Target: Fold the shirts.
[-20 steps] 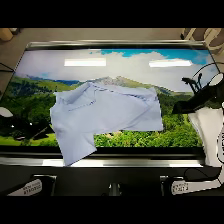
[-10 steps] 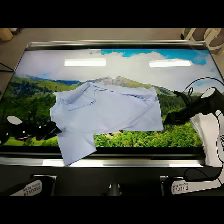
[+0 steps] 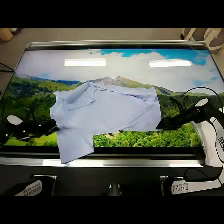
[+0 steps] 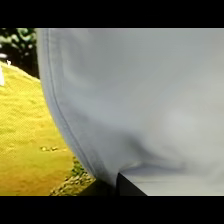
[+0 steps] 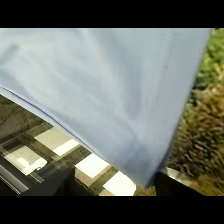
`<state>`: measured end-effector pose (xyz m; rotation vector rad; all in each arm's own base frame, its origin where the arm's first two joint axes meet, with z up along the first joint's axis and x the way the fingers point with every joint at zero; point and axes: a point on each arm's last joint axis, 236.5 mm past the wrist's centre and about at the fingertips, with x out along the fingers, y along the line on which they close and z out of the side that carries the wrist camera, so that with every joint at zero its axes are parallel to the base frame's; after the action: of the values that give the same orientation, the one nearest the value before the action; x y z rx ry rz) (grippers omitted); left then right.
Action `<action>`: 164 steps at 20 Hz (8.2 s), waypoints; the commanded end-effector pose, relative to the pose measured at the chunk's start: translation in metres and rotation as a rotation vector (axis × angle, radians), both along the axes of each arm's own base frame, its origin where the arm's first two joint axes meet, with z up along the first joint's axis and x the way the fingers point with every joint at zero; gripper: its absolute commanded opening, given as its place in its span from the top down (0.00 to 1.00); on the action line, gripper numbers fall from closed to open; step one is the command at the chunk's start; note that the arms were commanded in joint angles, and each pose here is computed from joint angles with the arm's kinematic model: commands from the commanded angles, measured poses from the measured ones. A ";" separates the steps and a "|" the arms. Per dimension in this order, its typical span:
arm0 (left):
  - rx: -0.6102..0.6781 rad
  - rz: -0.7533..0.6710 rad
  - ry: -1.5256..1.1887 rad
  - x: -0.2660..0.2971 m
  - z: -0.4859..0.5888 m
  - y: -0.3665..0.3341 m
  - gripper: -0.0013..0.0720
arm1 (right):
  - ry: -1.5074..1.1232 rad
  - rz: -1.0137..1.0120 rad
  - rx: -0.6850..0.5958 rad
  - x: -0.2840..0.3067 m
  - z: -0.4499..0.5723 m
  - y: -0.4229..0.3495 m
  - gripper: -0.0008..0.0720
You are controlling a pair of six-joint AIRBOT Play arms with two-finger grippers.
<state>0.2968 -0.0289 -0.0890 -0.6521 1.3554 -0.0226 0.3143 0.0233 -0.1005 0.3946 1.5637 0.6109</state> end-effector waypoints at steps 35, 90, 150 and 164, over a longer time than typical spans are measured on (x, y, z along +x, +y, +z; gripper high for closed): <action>0.264 -0.084 -0.851 0.038 0.416 0.008 0.94 | -0.761 0.043 -0.574 0.031 0.350 -0.074 0.96; -0.047 -0.184 0.282 -0.126 -0.019 -0.031 0.36 | 0.034 0.113 -0.255 -0.033 0.046 -0.055 0.40; 0.046 -0.079 -0.128 0.156 0.062 0.007 0.33 | -0.412 0.079 -0.293 0.169 0.069 -0.048 0.10; 0.067 -0.315 -0.373 0.148 0.163 -0.087 0.35 | -0.134 -0.033 -0.034 0.145 -0.006 -0.022 0.15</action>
<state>0.4474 -0.0912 0.0704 -0.3818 1.0871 -0.2875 0.4598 -0.0153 -0.0948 0.3626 1.4048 0.5547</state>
